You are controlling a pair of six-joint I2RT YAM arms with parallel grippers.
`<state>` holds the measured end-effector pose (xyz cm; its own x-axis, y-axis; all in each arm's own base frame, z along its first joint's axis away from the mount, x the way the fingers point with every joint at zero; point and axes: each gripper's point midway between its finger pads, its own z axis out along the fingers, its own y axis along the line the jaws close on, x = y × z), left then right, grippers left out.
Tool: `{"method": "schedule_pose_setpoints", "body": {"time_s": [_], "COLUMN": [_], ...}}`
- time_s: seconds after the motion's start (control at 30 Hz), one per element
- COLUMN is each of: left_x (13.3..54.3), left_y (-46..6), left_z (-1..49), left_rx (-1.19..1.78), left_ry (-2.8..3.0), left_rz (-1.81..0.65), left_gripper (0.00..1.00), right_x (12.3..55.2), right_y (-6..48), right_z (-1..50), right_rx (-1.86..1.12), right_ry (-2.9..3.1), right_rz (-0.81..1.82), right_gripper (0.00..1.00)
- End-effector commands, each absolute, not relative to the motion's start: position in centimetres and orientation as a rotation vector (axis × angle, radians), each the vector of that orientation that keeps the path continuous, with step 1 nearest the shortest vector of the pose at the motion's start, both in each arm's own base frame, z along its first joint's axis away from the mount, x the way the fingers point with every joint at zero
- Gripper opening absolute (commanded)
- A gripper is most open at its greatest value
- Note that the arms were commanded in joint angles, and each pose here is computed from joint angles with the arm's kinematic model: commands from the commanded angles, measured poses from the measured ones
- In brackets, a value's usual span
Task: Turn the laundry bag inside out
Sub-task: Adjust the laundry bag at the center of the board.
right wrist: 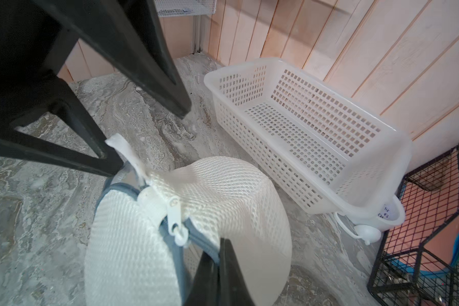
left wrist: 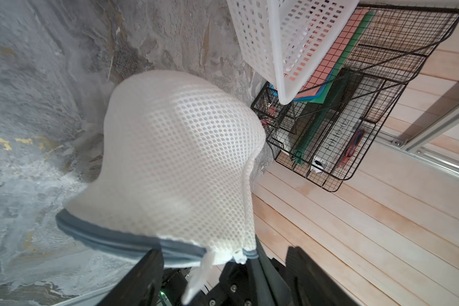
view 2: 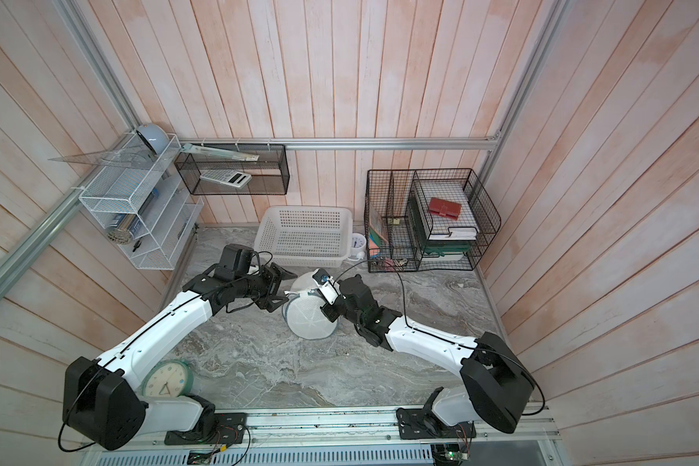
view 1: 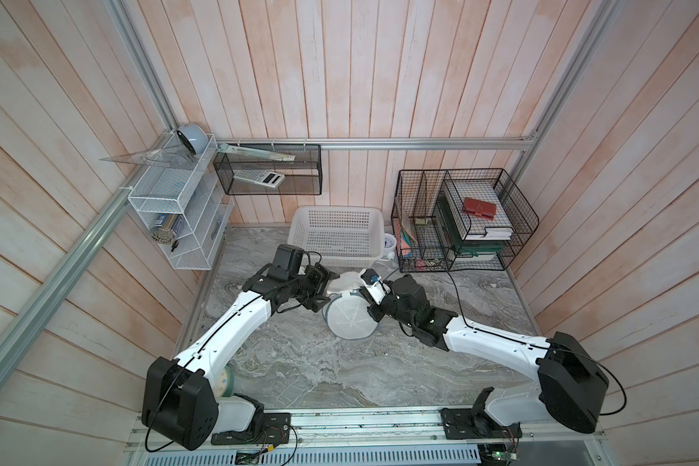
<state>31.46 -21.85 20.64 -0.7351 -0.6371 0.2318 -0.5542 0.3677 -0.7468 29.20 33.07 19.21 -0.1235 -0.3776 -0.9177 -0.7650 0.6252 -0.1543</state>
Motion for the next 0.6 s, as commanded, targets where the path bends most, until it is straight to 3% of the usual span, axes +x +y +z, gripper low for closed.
{"method": "schedule_pose_setpoints", "body": {"time_s": [0.0,0.13,0.27,0.5,0.57], "left_x": [30.9,30.8,30.3,31.1,31.4], "left_y": [-22.4,-23.0,-22.4,-22.3,-22.2], "left_z": [20.0,19.2,17.9,16.7,16.7], "left_rx": [-1.2,-1.288,-1.327,-1.316,-1.287], "left_ry": [2.51,2.469,2.504,2.512,2.523], "left_rz": [-1.376,-1.455,-1.375,-1.317,-1.295], "left_gripper": [0.76,0.7,0.69,0.47,0.47], "right_x": [29.8,29.5,29.5,28.9,28.8], "right_y": [33.5,34.0,33.9,34.1,34.0], "right_z": [19.9,19.6,19.7,20.3,20.5], "right_rx": [-0.919,-0.934,-0.932,-0.931,-0.93], "right_ry": [1.673,1.664,1.654,1.644,1.645], "right_rz": [0.38,0.36,0.357,0.382,0.385], "right_gripper": [0.0,0.0,0.0,0.0,0.0]}}
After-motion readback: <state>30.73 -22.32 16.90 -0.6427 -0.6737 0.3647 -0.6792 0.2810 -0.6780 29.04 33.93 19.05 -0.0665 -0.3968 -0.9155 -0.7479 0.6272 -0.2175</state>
